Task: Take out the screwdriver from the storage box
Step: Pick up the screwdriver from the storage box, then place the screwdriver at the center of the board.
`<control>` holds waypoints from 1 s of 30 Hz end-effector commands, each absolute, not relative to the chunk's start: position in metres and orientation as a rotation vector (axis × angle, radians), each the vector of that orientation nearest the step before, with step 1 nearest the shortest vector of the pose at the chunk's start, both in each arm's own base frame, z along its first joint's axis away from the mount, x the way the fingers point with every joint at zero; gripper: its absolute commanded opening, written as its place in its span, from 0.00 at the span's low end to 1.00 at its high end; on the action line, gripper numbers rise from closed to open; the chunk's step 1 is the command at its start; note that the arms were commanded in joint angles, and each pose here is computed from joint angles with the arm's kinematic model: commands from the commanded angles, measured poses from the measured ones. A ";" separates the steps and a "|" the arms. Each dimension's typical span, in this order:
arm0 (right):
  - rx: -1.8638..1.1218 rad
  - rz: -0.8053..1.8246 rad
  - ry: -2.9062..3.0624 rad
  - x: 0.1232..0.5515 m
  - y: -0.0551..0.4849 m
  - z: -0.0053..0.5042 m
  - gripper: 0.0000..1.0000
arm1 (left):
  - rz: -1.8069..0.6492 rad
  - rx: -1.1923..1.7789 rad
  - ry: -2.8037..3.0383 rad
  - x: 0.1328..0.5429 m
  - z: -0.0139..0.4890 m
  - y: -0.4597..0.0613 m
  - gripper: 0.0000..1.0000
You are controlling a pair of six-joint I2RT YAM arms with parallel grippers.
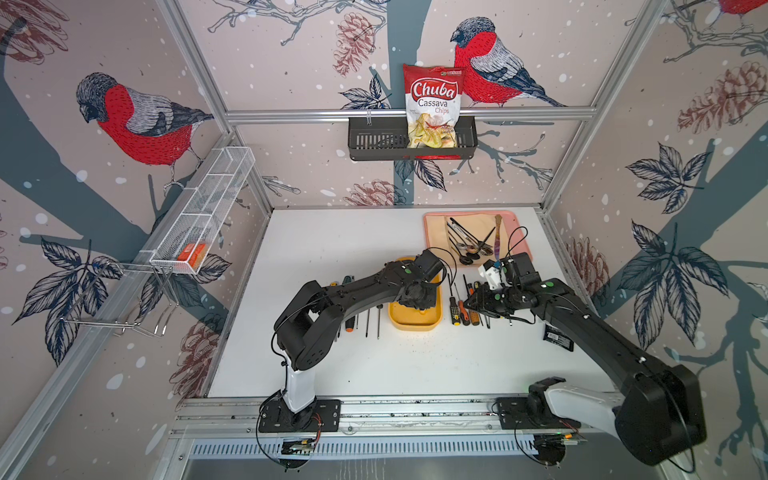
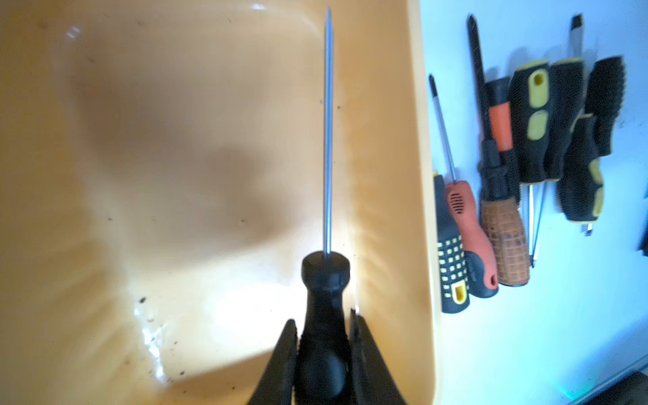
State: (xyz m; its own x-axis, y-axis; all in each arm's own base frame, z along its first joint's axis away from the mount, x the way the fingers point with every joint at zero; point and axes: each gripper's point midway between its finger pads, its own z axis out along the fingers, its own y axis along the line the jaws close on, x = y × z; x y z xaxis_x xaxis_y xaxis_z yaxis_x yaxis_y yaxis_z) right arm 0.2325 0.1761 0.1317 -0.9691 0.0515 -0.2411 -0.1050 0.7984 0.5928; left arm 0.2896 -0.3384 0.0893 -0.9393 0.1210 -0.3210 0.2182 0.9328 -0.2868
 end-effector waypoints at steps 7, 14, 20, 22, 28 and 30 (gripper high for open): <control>-0.105 0.974 2.672 0.247 0.206 0.149 0.32 | -0.378 0.158 2.732 0.299 0.125 -0.273 0.12; -0.170 0.999 2.700 0.250 0.239 0.141 0.31 | -0.262 -0.011 2.720 0.292 0.127 -0.190 0.12; -0.207 1.005 2.710 0.253 0.257 0.138 0.31 | -0.139 -0.165 2.704 0.284 0.123 -0.121 0.12; -0.217 1.010 2.711 0.254 0.262 0.137 0.31 | -0.094 -0.197 2.717 0.280 0.115 -0.102 0.12; -0.233 1.014 2.724 0.255 0.272 0.133 0.30 | -0.031 -0.338 2.740 0.275 0.092 -0.058 0.13; -0.236 1.013 2.726 0.255 0.273 0.132 0.30 | 0.009 -0.376 2.734 0.276 0.088 -0.049 0.13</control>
